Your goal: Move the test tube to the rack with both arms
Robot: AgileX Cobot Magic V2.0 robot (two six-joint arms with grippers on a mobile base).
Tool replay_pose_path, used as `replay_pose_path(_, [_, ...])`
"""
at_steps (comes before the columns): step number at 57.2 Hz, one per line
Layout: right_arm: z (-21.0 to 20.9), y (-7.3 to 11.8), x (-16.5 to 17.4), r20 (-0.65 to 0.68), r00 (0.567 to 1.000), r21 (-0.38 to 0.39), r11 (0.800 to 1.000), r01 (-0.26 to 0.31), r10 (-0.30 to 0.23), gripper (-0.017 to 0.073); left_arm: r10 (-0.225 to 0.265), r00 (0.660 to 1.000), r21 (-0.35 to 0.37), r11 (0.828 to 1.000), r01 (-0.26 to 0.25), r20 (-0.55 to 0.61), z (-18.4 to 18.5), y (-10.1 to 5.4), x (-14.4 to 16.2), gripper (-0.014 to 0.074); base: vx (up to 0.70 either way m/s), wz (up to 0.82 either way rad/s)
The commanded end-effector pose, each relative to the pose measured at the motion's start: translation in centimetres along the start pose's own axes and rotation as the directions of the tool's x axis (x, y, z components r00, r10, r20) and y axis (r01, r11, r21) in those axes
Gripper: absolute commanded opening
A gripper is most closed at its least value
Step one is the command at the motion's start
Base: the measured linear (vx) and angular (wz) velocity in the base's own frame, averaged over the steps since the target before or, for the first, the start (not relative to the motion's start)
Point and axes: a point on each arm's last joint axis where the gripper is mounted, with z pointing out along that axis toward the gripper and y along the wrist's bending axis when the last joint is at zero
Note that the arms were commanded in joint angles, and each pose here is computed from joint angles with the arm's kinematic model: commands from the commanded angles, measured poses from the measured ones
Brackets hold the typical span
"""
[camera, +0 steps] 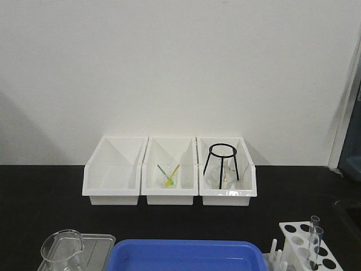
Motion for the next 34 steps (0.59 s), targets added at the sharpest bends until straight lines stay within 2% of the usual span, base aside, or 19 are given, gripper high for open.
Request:
replay_pose_path(1, [-0.01, 0.00, -0.01, 0.058, 0.998, 0.006, 1.000, 0.016, -0.016, -0.0008, -0.010, 0.993, 0.006, 1.000, 0.010, 0.117, -0.34, -0.03, -1.52, -0.0007, 0.00, 0.00])
replay_pose_path(34, [0.00, 0.00, 0.05, 0.053, 0.999, 0.005, 1.000, 0.015, -0.015, -0.0008, -0.010, 0.993, 0.006, 1.000, 0.010, 0.116, -0.34, -0.03, -1.51, -0.0007, 0.00, 0.00])
